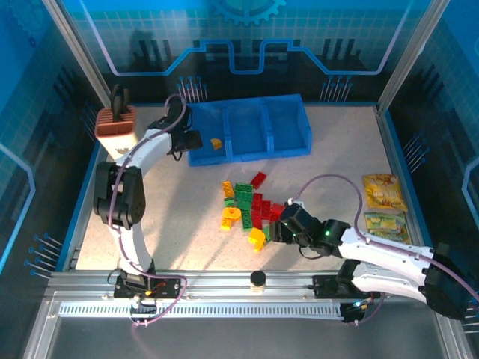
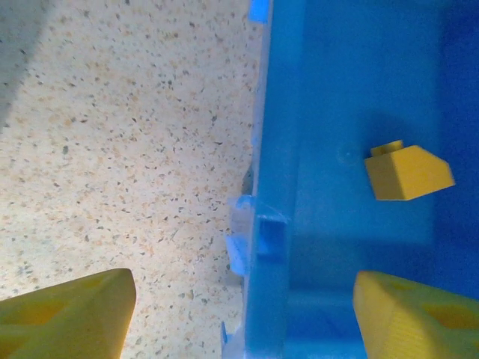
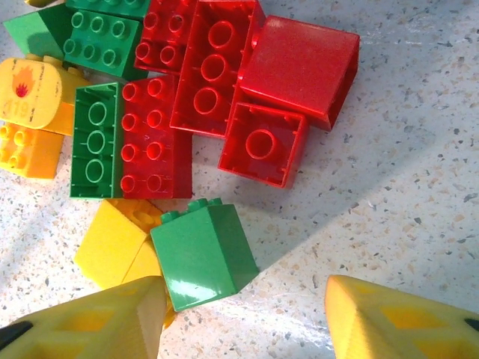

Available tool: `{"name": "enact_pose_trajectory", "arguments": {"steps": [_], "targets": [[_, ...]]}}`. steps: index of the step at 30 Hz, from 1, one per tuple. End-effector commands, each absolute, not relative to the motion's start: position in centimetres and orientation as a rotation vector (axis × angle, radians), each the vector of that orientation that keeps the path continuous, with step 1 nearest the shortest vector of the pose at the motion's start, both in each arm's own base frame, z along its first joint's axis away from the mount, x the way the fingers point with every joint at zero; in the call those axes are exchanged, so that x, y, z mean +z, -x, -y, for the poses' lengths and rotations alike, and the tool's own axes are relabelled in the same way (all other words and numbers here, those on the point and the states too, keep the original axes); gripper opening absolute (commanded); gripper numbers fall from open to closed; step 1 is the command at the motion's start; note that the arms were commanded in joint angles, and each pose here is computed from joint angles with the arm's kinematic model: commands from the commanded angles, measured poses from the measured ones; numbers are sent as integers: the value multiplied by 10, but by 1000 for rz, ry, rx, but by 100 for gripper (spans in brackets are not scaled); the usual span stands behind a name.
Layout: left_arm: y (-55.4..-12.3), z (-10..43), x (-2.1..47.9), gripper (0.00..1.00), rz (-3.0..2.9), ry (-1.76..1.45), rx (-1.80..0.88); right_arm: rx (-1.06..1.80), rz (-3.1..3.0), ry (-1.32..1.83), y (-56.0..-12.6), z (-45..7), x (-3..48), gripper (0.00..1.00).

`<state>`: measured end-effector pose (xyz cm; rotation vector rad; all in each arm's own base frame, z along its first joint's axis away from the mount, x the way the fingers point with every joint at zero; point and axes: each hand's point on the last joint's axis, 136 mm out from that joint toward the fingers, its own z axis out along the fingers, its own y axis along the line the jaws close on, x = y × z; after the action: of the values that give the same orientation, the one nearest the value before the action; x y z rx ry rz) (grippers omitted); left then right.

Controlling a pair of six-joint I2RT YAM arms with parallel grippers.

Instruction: Sort the legos into containers by color

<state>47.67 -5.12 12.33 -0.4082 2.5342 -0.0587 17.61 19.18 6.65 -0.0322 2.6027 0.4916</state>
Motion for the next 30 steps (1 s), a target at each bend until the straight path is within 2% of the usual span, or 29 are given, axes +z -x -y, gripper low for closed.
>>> {"name": "enact_pose_trajectory", "arguments": {"steps": [1, 6, 11, 15, 18, 21, 26, 30], "targets": [[-463, 51, 176, 77, -2424, 419, -107, 493, -2552, 82, -185, -203, 83, 61], [-416, 79, 189, 76, -2387, 350, -199, 501, -2538, 245, -195, -229, 100, 64], [-340, 125, 151, 75, -2469, 272, -309, 446, -2524, 319, -211, -245, 118, 65], [-278, 163, 116, 76, -2562, 174, -391, 407, -2510, 265, -225, -238, 130, 66], [-247, 183, 102, 78, -2611, 94, -426, 406, -2510, 200, -231, -225, 135, 74], [-235, 196, 96, 80, -2609, 56, -472, 409, -2499, 136, -231, -210, 137, 78], [-238, 206, 86, 80, -2639, -16, -455, 439, -2489, 68, -222, -190, 135, 79], [-238, 212, 74, 71, -2723, -76, -401, 446, -2492, 21, -212, -176, 128, 77]]}}
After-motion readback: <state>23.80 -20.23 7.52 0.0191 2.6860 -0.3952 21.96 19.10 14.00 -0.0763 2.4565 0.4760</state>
